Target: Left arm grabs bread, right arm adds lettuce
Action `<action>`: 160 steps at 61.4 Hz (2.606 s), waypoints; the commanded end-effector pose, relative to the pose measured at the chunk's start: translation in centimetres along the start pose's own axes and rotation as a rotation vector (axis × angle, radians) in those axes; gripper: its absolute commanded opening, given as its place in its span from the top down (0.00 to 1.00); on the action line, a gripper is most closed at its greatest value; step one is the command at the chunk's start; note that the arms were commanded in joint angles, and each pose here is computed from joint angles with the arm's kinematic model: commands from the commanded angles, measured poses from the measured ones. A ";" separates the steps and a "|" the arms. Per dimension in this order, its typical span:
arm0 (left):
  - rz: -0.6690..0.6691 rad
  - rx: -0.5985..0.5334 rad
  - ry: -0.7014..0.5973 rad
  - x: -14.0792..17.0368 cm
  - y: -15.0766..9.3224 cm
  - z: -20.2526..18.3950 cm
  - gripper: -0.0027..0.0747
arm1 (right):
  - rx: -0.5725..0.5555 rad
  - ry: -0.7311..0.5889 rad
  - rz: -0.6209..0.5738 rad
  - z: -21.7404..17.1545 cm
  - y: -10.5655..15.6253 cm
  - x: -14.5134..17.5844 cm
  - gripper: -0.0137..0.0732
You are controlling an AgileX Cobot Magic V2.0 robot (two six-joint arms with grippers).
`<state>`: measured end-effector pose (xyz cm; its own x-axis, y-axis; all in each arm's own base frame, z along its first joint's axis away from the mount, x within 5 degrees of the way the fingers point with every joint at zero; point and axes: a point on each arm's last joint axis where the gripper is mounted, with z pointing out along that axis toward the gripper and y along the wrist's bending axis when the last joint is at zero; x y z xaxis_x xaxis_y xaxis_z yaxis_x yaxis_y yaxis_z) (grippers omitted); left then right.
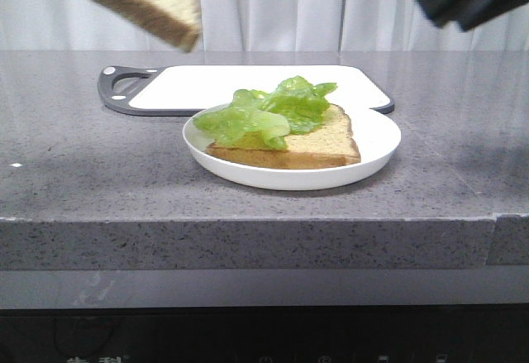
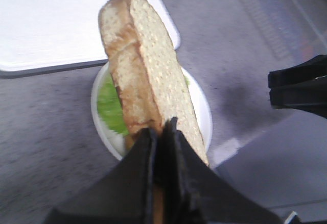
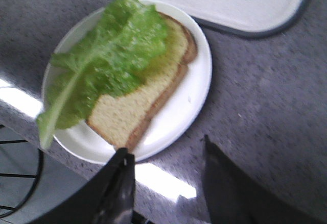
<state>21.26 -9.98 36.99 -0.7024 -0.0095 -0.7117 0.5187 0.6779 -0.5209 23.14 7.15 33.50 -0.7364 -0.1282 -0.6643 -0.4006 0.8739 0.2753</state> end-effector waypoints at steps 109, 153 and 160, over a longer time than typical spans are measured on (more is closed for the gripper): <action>0.059 0.034 0.091 -0.7 3.4 4.3 0.37 | 0.174 -0.062 -0.054 -7.7 1.5 4.3 0.45; 0.129 -0.687 -0.142 7.7 0.3 -11.0 0.37 | 0.317 -0.199 0.050 -11.3 1.6 9.4 0.51; 0.148 -0.682 -0.195 8.9 0.2 -11.3 0.38 | 0.317 -0.244 0.042 -11.6 1.7 9.7 0.51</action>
<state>9.92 -1.68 34.92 -0.6210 0.0623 -0.7813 0.1435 0.9890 -0.0351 8.88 2.11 34.39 -0.6780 -0.0310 -0.7344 -0.1619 0.9809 0.1081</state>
